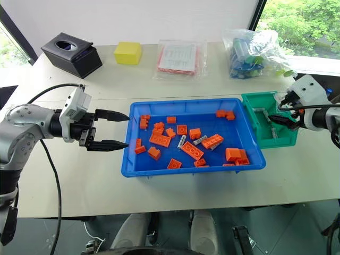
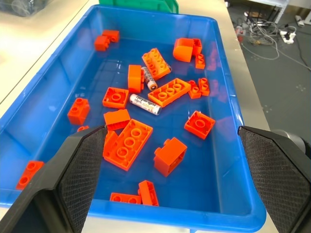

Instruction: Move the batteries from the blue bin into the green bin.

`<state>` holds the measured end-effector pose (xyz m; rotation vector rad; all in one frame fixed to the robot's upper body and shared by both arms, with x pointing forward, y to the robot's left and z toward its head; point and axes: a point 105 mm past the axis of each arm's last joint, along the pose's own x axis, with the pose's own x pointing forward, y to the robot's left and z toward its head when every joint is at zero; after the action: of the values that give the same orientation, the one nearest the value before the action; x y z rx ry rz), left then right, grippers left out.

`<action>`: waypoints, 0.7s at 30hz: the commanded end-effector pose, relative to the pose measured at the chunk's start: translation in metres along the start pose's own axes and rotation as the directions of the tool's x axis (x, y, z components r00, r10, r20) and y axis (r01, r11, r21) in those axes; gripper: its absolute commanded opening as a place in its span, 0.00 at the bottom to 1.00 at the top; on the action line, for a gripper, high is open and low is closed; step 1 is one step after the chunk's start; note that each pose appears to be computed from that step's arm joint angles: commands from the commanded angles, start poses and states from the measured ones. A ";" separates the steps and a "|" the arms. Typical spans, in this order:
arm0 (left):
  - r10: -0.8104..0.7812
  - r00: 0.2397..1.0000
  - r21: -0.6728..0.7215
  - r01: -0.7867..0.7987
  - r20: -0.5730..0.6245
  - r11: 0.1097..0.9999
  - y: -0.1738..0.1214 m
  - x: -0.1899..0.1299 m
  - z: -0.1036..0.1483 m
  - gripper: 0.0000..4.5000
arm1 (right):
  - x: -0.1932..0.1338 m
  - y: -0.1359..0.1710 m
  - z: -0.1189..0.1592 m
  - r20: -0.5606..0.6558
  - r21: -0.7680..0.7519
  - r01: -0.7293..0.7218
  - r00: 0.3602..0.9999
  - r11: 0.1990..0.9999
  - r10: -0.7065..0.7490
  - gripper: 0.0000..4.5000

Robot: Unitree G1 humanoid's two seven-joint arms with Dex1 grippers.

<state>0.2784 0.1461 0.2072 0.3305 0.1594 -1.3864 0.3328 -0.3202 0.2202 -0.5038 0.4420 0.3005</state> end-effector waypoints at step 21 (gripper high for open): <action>0.032 0.999 0.048 -0.033 0.013 0.998 0.003 -0.004 0.013 1.00 | 0.044 0.223 0.055 0.181 0.461 -0.604 0.782 0.651 0.597 0.84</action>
<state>0.2817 0.1473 0.2102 0.3367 0.1527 -1.3626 0.3048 -0.1016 0.1459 0.1855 0.6736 0.7965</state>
